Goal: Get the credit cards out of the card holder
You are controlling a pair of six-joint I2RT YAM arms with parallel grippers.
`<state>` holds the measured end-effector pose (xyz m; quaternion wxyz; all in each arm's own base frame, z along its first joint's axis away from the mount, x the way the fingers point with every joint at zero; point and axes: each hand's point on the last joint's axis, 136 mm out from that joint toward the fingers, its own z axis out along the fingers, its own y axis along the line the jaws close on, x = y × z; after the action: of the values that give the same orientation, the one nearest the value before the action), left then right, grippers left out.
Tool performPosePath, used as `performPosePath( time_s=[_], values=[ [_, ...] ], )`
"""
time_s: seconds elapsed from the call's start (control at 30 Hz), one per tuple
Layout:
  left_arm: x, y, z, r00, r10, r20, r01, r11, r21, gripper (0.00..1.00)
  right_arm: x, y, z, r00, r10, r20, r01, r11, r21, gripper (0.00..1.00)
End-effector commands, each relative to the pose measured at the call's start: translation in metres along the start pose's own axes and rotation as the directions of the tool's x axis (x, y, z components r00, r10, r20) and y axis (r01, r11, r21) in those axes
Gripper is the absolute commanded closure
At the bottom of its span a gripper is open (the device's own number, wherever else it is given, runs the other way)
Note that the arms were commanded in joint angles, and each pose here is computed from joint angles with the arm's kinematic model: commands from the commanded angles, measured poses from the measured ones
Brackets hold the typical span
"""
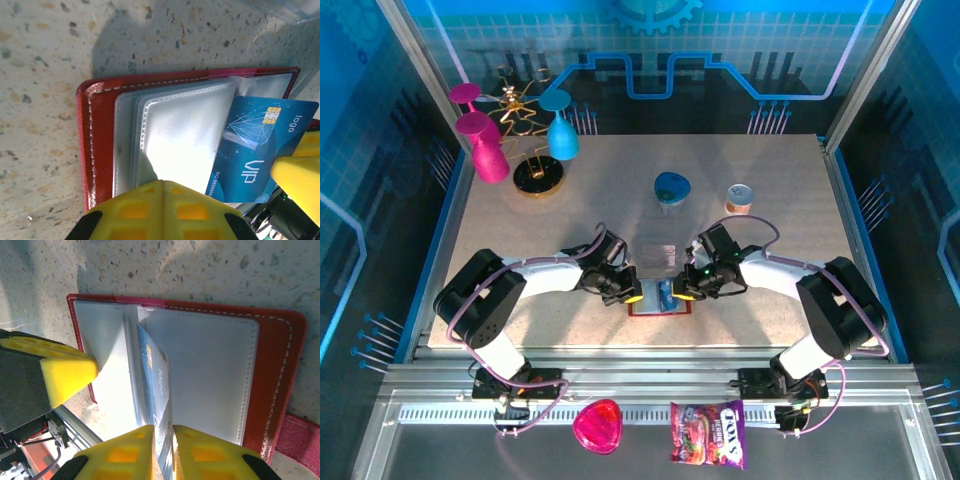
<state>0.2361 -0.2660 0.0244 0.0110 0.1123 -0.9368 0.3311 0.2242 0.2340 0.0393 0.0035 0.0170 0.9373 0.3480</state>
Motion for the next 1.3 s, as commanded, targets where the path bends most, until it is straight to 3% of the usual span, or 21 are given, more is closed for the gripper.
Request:
performPosePath(
  time_s=[0.0, 0.37, 0.73, 0.93, 1.03, 1.27],
  values=[
    [0.002, 0.001, -0.004, 1.000, 0.000, -0.010, 0.000, 1.000, -0.012, 0.97, -0.002, 0.009, -0.004, 1.000, -0.009, 0.019, 0.010, 1.000, -0.009, 0.84],
    [0.000, -0.004, -0.009, 1.000, 0.005, 0.003, -0.005, 1.000, -0.004, 0.95, -0.003, 0.011, -0.007, 1.000, -0.014, 0.028, 0.014, 1.000, -0.009, 0.88],
    [-0.008, -0.018, -0.029, 0.996, 0.025, 0.081, -0.028, 0.999, 0.031, 0.89, -0.006, 0.015, -0.022, 0.996, -0.075, 0.041, 0.073, 0.996, 0.045, 0.92],
    [-0.014, -0.016, -0.042, 0.991, 0.020, 0.134, -0.025, 0.999, 0.041, 0.86, -0.013, 0.018, -0.034, 0.983, -0.180, 0.031, 0.176, 0.978, 0.109, 0.94],
    [-0.017, -0.014, -0.048, 0.987, 0.013, 0.159, -0.020, 0.999, 0.044, 0.85, -0.018, 0.029, -0.042, 0.964, -0.265, 0.017, 0.261, 0.959, 0.112, 1.00],
    [-0.023, -0.006, -0.062, 0.977, -0.008, 0.215, -0.006, 0.998, 0.064, 0.84, -0.031, 0.043, -0.061, 0.864, -0.504, -0.018, 0.499, 0.849, 0.173, 1.00]
  ],
)
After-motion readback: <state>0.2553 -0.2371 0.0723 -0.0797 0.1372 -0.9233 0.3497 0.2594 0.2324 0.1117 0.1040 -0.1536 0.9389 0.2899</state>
